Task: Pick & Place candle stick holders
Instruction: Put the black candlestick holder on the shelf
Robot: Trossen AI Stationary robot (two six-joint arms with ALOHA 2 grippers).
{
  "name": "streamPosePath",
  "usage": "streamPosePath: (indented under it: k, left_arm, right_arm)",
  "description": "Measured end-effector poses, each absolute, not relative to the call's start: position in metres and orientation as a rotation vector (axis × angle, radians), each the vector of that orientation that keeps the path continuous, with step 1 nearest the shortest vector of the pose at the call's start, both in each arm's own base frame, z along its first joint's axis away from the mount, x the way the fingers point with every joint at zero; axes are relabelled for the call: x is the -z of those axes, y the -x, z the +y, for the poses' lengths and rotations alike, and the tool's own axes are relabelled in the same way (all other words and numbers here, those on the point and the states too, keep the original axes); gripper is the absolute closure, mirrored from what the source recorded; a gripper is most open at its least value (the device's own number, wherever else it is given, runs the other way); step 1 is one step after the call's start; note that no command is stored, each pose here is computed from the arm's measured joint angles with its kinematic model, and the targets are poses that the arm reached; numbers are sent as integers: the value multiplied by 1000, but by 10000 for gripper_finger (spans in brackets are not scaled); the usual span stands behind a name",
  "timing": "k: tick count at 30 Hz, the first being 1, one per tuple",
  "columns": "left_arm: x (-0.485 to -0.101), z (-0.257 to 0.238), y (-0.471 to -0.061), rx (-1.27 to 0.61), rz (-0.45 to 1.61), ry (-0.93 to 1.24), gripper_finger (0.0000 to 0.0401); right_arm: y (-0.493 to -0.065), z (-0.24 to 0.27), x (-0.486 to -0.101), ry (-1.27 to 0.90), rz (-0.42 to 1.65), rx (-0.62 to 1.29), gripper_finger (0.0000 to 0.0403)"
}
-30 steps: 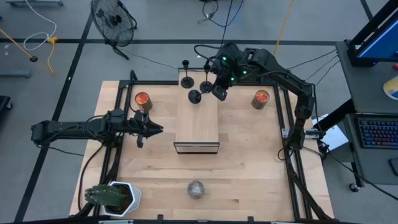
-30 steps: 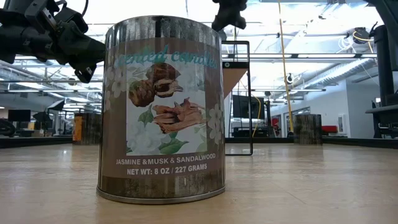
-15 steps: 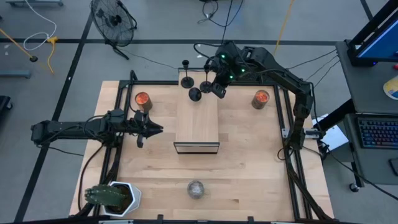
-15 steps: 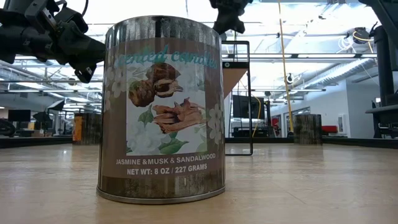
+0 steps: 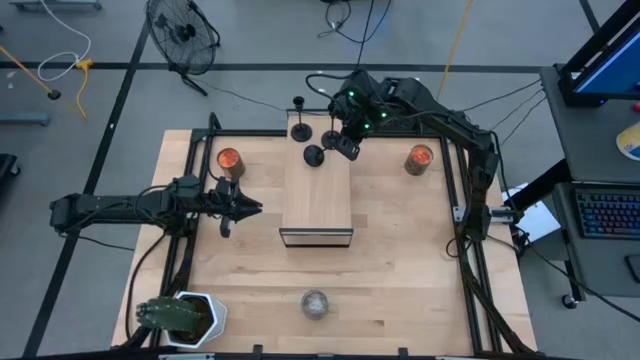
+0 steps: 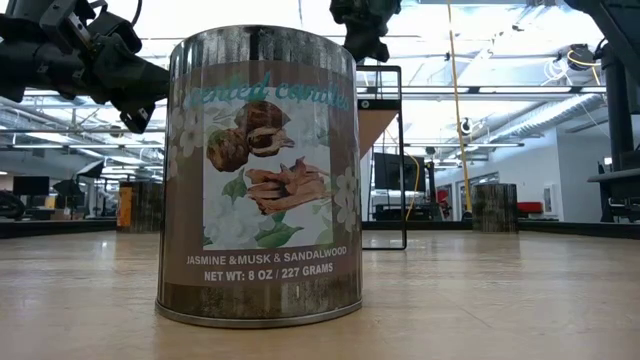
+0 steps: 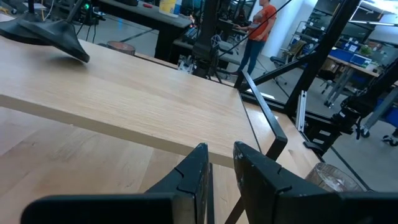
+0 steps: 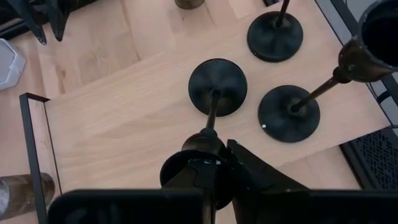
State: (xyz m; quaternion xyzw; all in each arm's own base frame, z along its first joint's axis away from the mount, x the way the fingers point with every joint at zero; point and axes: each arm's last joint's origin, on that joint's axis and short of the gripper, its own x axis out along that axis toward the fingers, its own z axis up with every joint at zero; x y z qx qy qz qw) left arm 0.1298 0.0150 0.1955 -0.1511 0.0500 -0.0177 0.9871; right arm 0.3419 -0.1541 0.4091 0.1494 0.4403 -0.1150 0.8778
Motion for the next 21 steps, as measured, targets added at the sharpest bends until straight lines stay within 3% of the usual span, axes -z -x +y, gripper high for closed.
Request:
streamPosePath:
  k: [21]
  left_arm:
    - [-196,15,-130,35,100,301,320]
  right_arm:
    - [-348,-157,-414,-283,835,243,320]
